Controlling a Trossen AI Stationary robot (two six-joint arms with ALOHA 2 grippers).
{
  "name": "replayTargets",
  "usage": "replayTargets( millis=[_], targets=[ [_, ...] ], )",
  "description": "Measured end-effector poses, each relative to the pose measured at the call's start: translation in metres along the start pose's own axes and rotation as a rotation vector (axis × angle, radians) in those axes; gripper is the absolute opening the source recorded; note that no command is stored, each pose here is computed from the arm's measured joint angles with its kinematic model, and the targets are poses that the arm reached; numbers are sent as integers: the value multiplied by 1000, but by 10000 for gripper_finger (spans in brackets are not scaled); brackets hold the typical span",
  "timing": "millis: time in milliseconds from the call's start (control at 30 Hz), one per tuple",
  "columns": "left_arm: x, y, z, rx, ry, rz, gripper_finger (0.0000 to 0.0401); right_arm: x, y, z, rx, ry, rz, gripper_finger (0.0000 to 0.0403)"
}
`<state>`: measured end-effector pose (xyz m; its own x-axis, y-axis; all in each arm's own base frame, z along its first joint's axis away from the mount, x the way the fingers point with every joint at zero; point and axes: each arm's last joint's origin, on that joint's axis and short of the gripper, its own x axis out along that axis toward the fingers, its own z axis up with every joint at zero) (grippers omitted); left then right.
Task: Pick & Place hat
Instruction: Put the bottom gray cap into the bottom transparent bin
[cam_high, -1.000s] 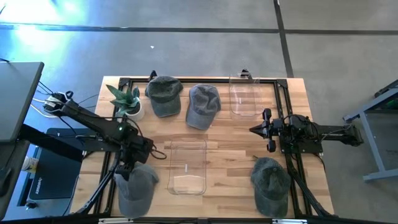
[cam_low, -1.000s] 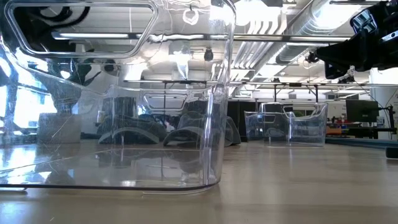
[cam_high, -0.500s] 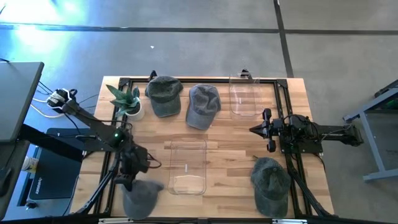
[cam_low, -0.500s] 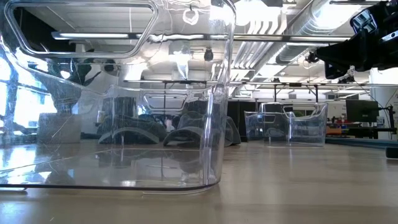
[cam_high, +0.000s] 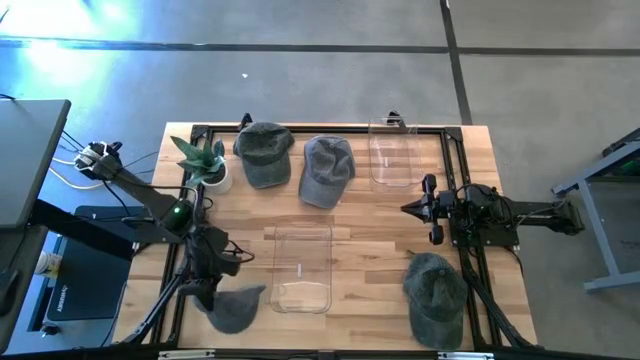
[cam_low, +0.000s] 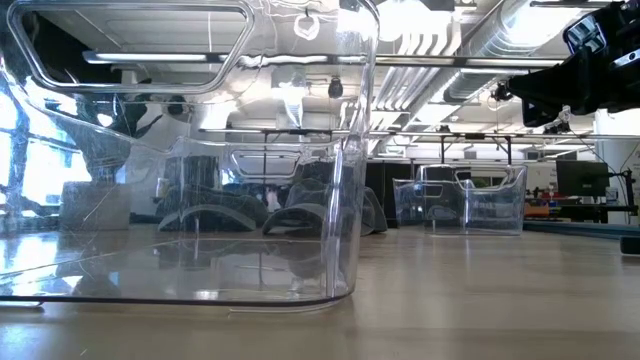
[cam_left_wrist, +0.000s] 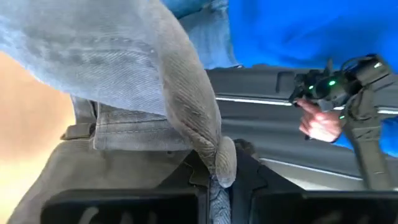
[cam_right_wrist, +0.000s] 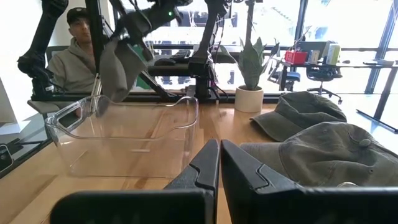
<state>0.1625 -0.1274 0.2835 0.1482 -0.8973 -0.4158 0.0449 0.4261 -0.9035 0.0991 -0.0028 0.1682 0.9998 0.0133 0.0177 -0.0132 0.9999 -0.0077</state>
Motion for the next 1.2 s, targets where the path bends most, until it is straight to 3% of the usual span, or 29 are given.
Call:
replayTargets(
  millis=[167,367,433,633,833,1033,1200],
  targets=[
    [-10,-22,5,-44,-55,-18,6,0,-2,2,-128,-14,-53,12],
    [-26,-52,13,-6,-266,5,3,-1,-4,7,-115,-59,-156,12],
    [-32,-62,16,31,-356,19,3,-1,-4,14,-18,-140,-142,12],
    [-50,-77,25,107,-554,95,2,-10,-7,41,525,-498,-133,5],
    [-71,-81,46,147,-631,120,1,-10,-8,51,773,-545,-100,2],
    [-91,-81,81,290,-630,145,1,8,-7,65,872,-449,-24,1],
    [-103,-75,122,371,-579,168,0,37,-5,102,863,-403,45,1]
  ],
)
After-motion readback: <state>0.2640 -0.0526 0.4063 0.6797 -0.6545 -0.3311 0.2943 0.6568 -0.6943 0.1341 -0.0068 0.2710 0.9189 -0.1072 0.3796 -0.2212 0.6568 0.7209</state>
